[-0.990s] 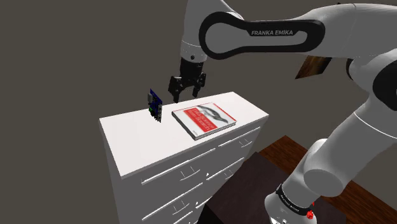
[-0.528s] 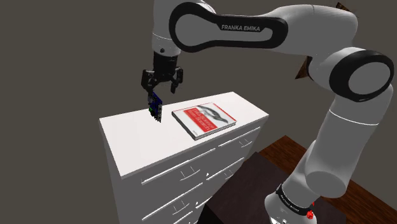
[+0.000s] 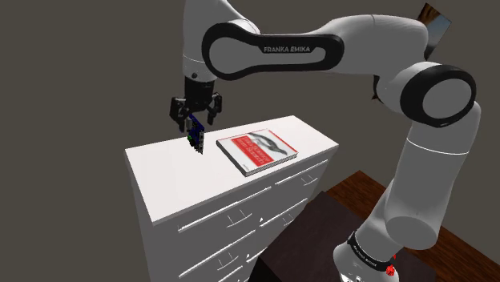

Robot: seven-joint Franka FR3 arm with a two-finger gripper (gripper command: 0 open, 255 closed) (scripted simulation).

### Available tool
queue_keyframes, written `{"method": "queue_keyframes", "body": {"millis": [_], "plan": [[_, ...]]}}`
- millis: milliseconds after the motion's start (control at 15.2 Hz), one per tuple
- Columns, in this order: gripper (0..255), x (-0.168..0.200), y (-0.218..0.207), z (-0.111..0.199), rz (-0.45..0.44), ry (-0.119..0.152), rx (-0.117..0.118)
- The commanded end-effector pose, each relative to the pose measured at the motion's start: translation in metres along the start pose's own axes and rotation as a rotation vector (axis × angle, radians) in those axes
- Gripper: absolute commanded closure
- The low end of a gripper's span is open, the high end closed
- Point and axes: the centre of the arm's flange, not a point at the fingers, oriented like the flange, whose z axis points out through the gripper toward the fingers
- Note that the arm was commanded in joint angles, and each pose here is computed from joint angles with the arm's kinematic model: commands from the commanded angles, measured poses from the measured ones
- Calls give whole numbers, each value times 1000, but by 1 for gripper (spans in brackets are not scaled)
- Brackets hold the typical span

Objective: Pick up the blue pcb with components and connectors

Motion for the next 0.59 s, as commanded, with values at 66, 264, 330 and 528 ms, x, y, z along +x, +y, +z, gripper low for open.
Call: {"method": "queue_keyframes", "body": {"millis": [66,264,330,528], "plan": [[0,-1,-1,9,0,0,0],[255,-1,-2,9,0,0,0],[255,-1,-2,9,0,0,0],[255,-1,-2,9,0,0,0]]}}
